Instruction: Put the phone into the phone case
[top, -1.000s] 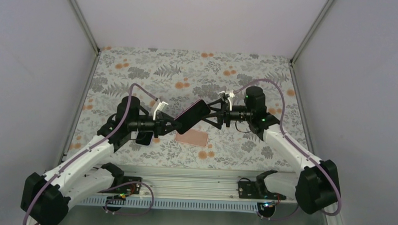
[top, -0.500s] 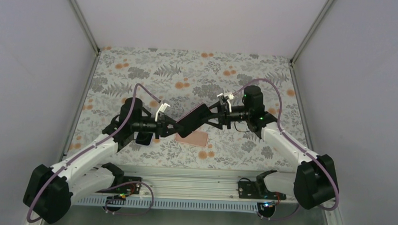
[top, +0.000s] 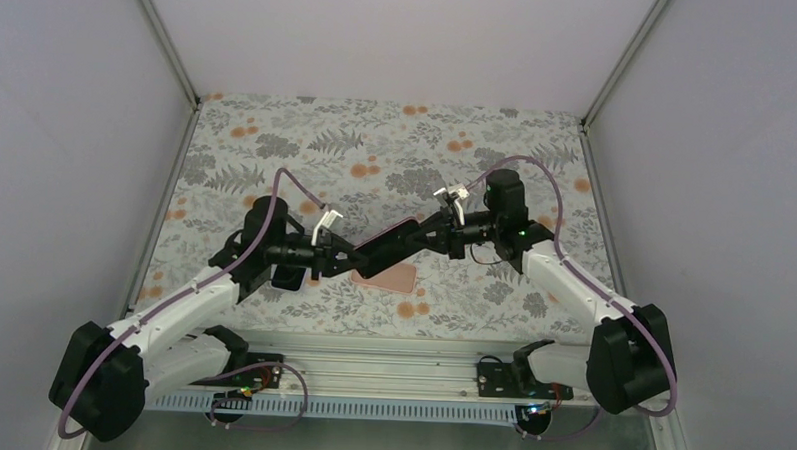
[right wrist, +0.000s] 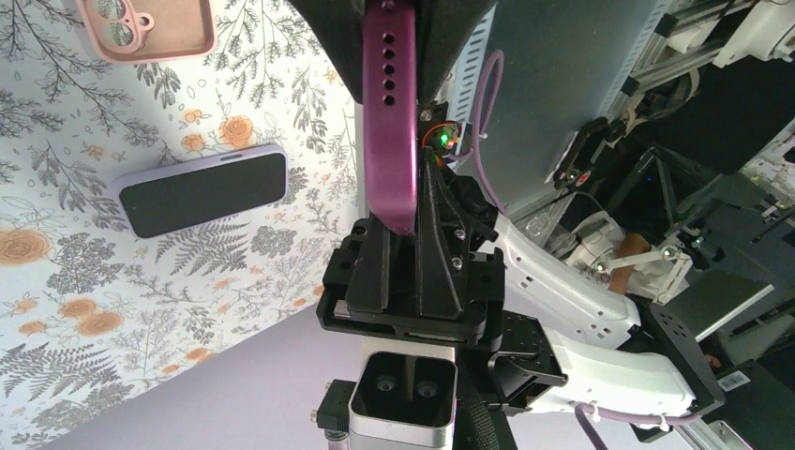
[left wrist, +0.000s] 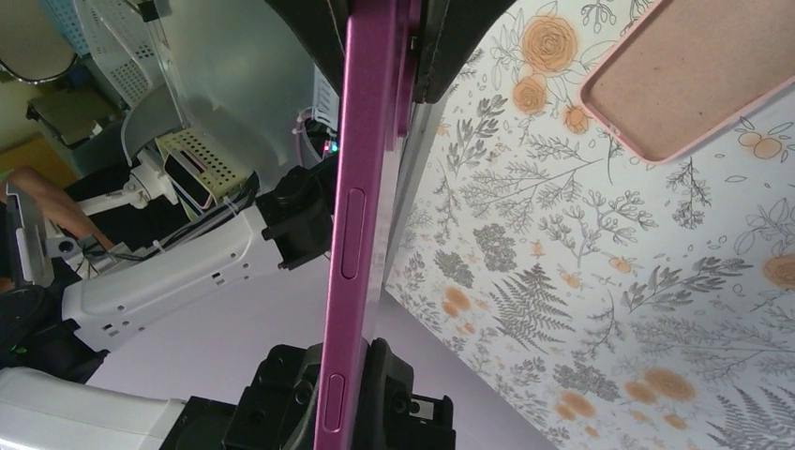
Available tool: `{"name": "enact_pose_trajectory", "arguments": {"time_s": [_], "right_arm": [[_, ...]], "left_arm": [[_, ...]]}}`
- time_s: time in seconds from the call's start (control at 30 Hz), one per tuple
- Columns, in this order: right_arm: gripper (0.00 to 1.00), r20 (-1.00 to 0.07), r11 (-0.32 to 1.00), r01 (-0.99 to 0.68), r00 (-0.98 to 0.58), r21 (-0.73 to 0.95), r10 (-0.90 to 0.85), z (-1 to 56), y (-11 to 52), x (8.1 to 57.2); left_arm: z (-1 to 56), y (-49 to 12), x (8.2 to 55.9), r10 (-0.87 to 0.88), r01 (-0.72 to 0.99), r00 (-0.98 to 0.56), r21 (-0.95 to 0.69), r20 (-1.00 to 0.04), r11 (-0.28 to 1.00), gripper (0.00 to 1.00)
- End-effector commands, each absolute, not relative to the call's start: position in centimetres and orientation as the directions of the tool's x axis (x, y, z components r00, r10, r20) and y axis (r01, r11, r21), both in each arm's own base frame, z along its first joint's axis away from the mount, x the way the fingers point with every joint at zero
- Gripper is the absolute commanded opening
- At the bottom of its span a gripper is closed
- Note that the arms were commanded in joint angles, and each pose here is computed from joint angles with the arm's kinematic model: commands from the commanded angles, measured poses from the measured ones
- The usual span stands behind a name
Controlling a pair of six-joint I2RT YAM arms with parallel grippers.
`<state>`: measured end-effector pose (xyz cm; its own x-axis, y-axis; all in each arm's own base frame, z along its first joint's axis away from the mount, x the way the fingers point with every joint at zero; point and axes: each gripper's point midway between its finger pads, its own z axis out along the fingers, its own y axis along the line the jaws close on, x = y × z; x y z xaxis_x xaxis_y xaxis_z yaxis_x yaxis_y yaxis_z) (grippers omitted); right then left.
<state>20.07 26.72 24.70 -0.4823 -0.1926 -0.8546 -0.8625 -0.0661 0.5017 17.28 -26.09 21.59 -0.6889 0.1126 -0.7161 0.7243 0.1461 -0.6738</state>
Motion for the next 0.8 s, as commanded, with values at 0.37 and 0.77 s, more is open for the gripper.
{"name": "enact_pose_trajectory", "arguments": {"time_s": [0.37,0.77], "right_arm": [[0.04,-0.808,0.118,-0.814,-0.58,0.569,-0.105,24.1,26.3,21.0],[0.04,-0.662,0.356,-0.592,-0.742,0.723,0.11,19.2,24.3,22.2]], "left_arm": [[20.1,-23.4,21.5,-0.006,0.592,-0.728,-0.634,-0.685,0.498,0.54],[16.4,-21.1,22.2,-0.153,0.394,-0.769,-0.65,-0.62,0.65,0.85]]}}
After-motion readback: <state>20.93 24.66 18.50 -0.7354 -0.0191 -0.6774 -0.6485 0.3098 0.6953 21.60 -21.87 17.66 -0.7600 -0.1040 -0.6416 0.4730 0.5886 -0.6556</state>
